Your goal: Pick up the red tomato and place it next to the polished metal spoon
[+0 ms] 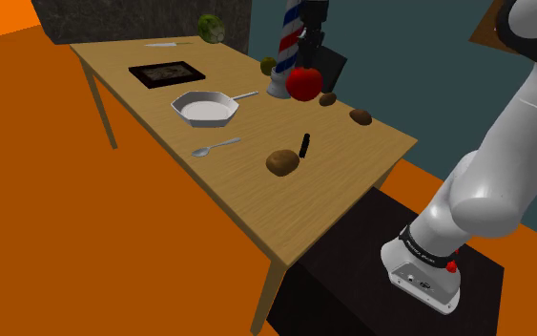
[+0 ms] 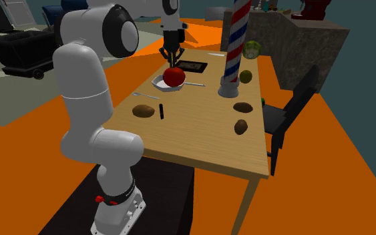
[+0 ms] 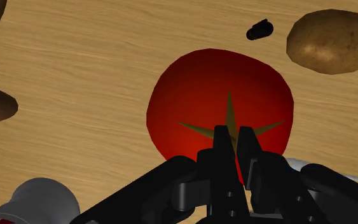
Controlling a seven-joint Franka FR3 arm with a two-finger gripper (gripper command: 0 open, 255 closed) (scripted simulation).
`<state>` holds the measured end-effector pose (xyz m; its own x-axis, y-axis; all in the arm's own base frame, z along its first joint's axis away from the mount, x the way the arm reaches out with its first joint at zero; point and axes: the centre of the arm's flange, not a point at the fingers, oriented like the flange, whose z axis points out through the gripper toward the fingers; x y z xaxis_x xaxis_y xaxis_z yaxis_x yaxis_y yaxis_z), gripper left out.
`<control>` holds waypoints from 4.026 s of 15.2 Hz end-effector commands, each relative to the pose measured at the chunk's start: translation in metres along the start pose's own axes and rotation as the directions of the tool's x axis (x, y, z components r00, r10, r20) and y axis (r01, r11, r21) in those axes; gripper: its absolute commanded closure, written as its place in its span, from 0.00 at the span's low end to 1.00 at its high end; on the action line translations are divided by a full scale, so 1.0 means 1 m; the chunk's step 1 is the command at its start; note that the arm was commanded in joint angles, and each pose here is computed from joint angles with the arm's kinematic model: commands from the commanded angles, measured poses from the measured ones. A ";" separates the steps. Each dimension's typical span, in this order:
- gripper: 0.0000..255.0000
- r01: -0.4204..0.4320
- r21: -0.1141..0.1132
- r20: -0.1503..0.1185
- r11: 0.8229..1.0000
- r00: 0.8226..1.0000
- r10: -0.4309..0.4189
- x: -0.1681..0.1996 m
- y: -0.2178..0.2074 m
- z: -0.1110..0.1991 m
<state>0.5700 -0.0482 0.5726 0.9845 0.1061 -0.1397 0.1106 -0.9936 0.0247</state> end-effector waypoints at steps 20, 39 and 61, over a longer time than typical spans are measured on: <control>1.00 -0.001 0.000 0.000 1.000 1.000 0.001 0.079 -0.142 0.034; 1.00 -0.001 0.000 0.000 1.000 1.000 0.001 0.093 -0.145 0.133; 0.00 -0.001 0.000 0.000 1.000 1.000 0.001 0.095 -0.145 0.100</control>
<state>0.6329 0.1003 0.4495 0.9849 0.1048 -0.1381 0.1092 -0.9937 0.0245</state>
